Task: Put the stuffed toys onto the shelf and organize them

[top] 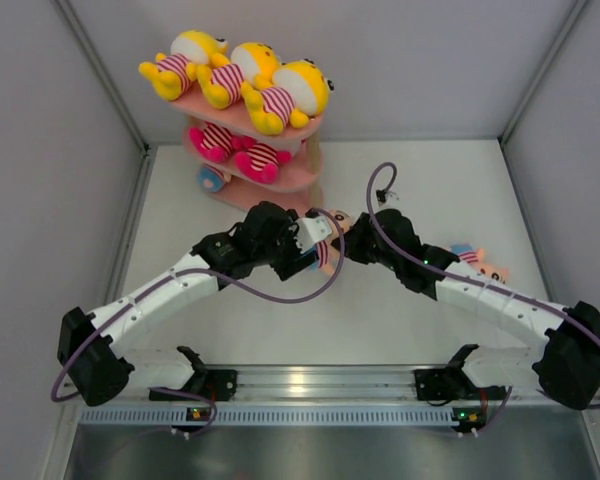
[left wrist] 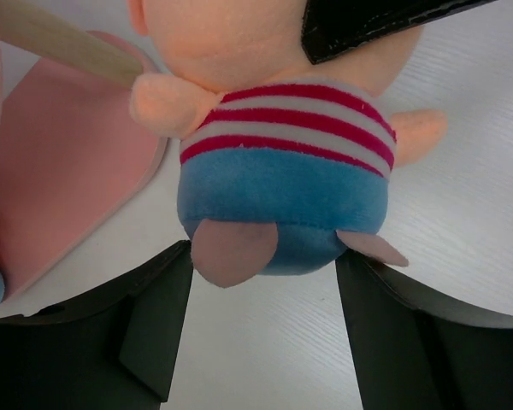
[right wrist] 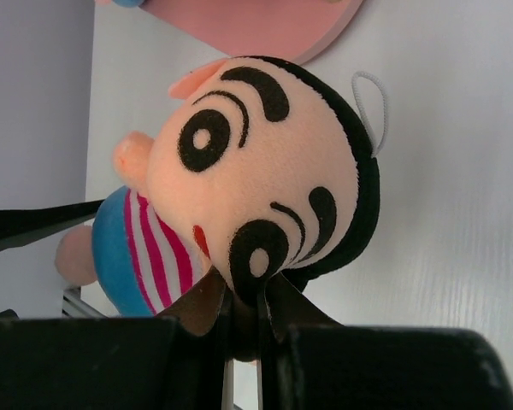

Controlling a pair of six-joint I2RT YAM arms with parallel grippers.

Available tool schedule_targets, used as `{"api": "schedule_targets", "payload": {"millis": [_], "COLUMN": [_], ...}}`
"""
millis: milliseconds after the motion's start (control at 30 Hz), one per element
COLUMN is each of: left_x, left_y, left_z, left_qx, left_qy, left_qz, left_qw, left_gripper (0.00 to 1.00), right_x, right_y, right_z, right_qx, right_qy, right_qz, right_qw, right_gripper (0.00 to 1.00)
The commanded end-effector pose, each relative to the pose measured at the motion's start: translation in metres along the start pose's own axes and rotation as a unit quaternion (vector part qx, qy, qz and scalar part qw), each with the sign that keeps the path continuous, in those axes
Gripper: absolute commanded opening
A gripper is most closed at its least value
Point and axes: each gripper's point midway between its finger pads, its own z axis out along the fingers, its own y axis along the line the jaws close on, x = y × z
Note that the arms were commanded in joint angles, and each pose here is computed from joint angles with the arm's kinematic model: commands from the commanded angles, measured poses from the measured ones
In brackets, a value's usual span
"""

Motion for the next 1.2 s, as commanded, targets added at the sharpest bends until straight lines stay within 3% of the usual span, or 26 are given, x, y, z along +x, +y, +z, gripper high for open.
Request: {"api": "schedule_targets", "payload": {"millis": [0,200,333,400,433,533,567,700,800,1167], "left_x": [-0.018,-0.012,-0.019,-0.022,-0.025,-0.028,-0.026,0.001,0.036,0.129], "left_y": [0.03,0.026,0.005,0.001,-0.001,0.002,0.002,0.02,0.038,0.096], "left_z": [0.0,0.0,0.004,0.005,0.005,0.003,0.002,0.001,-0.001,-0.016], "left_qx": [-0.077,-0.068,-0.007,0.004,0.009,0.003,0.0,-0.042,-0.075,-0.159], "left_qy": [-0.034,-0.032,-0.058,-0.065,-0.071,-0.075,-0.072,-0.039,-0.004,0.056], "left_qz": [0.019,0.046,0.05,0.049,0.047,0.037,0.032,0.011,-0.014,-0.094], "left_qw": [0.996,0.996,0.997,0.997,0.996,0.997,0.997,0.998,0.997,0.981], "left_gripper": [0.73,0.78,0.73,0.56,0.35,0.03,0.01,0.0,0.0,0.0], "right_x": [-0.012,-0.018,-0.015,-0.014,-0.012,-0.006,-0.004,-0.005,-0.006,-0.01], "right_y": [0.043,0.059,0.076,0.081,0.082,0.077,0.074,0.055,0.037,0.017], "right_z": [-0.006,-0.01,-0.012,-0.013,-0.013,-0.011,-0.01,-0.008,-0.01,-0.026], "right_qx": [-0.067,-0.098,-0.13,-0.146,-0.151,-0.146,-0.142,-0.1,-0.059,-0.033], "right_qy": [-0.009,-0.004,0.017,0.019,0.024,0.035,0.036,0.026,0.017,0.0], "right_qz": [-0.002,-0.049,-0.073,-0.075,-0.075,-0.074,-0.073,-0.075,-0.084,-0.107], "right_qw": [0.998,0.994,0.989,0.986,0.985,0.986,0.986,0.992,0.995,0.994], "right_gripper": [0.0,0.0,0.0,0.0,0.0,0.0,0.01,0.56,0.69,0.73]}}
